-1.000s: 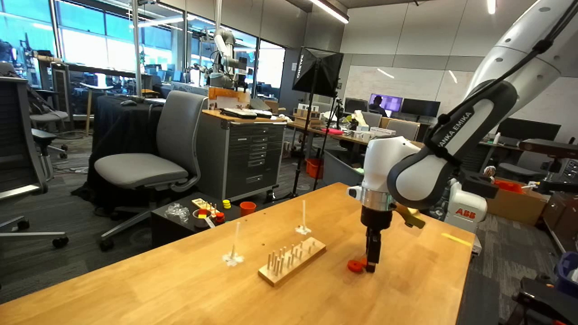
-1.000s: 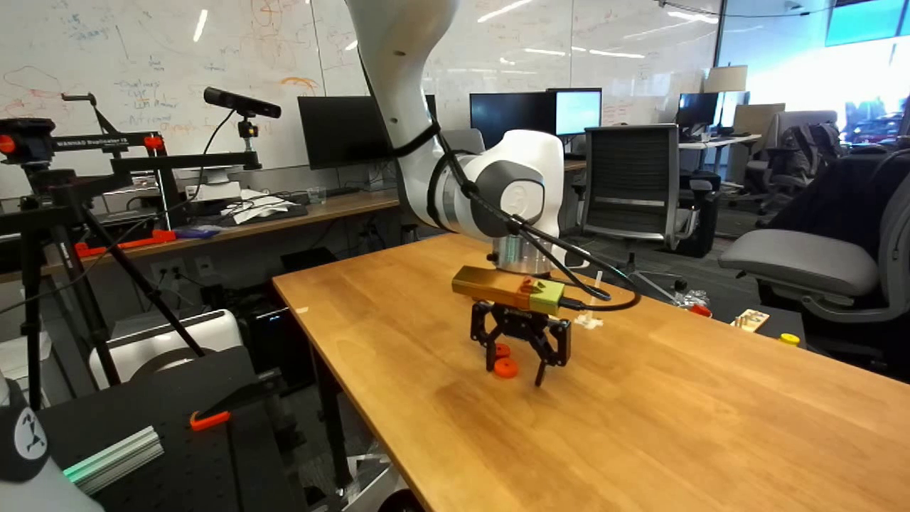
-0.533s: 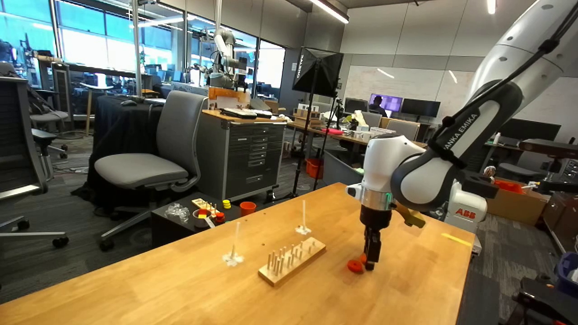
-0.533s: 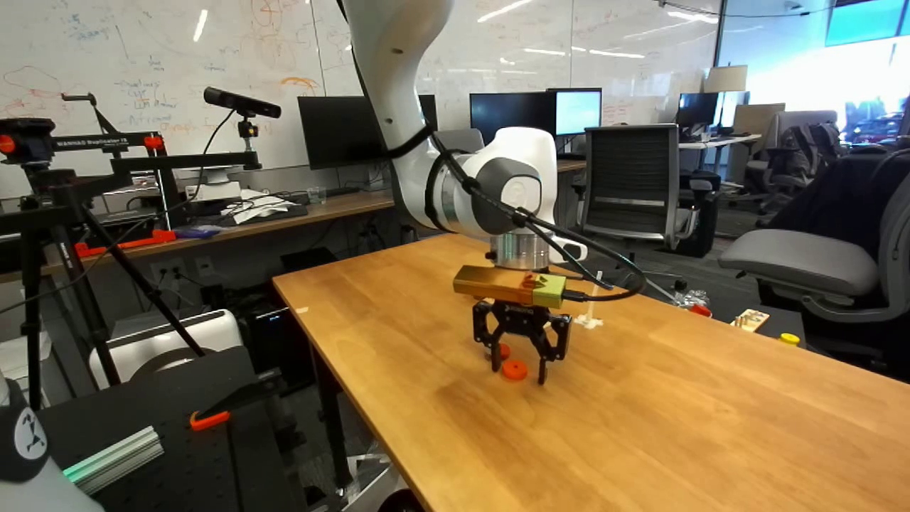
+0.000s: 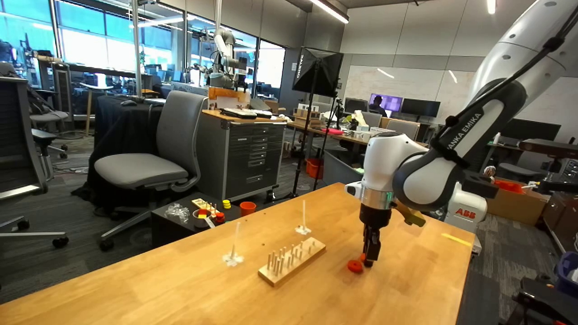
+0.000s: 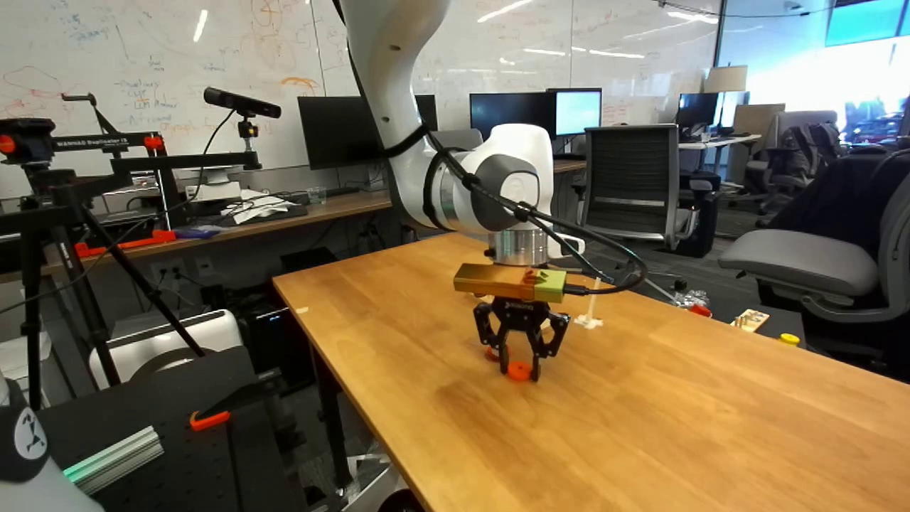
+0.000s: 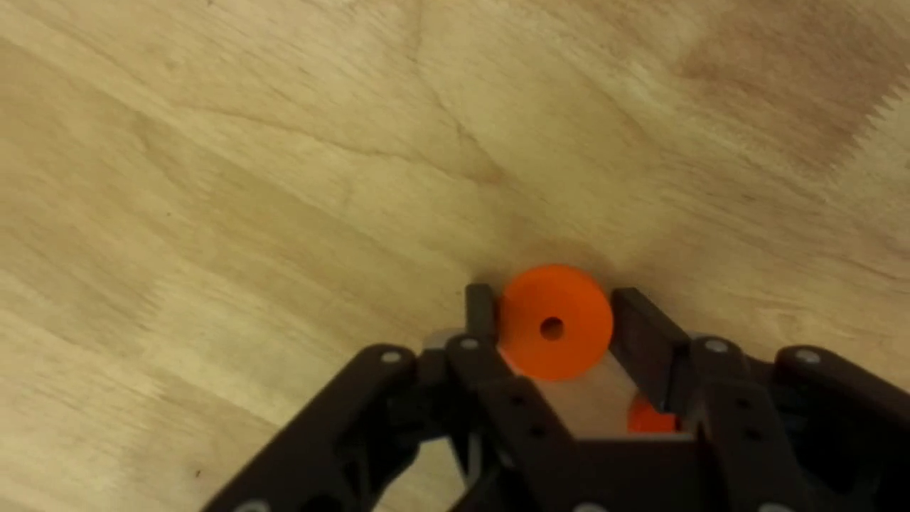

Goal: Pick up the orange ring on the right and put it on the wooden stand

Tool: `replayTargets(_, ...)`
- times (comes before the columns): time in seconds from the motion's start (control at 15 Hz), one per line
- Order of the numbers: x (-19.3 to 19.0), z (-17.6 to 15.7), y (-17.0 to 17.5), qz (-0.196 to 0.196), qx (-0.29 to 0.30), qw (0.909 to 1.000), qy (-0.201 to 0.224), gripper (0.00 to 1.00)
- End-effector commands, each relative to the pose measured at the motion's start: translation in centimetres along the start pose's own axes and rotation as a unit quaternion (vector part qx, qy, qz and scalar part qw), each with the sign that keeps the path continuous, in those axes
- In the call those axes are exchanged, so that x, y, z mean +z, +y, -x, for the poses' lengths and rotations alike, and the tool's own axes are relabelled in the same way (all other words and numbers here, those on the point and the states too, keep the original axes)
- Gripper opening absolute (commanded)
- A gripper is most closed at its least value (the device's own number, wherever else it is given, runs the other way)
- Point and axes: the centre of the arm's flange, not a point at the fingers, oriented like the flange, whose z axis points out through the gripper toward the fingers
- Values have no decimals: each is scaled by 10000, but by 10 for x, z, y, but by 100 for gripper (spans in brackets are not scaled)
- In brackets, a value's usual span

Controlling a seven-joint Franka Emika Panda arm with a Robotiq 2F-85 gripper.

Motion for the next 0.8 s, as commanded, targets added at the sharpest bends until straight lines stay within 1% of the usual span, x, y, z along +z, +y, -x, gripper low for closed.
replayTargets(0.0, -2, 8, -2, 85, -71, 9999, 73, 19)
replayTargets(0.2, -3, 10, -2, 24, -110, 9999, 1, 18)
replayTargets(0.4, -13, 10, -8, -169, -320, 9992, -167, 18)
replayTargets(0.73, -32, -4, -41, -554, -808, 9928, -693, 18)
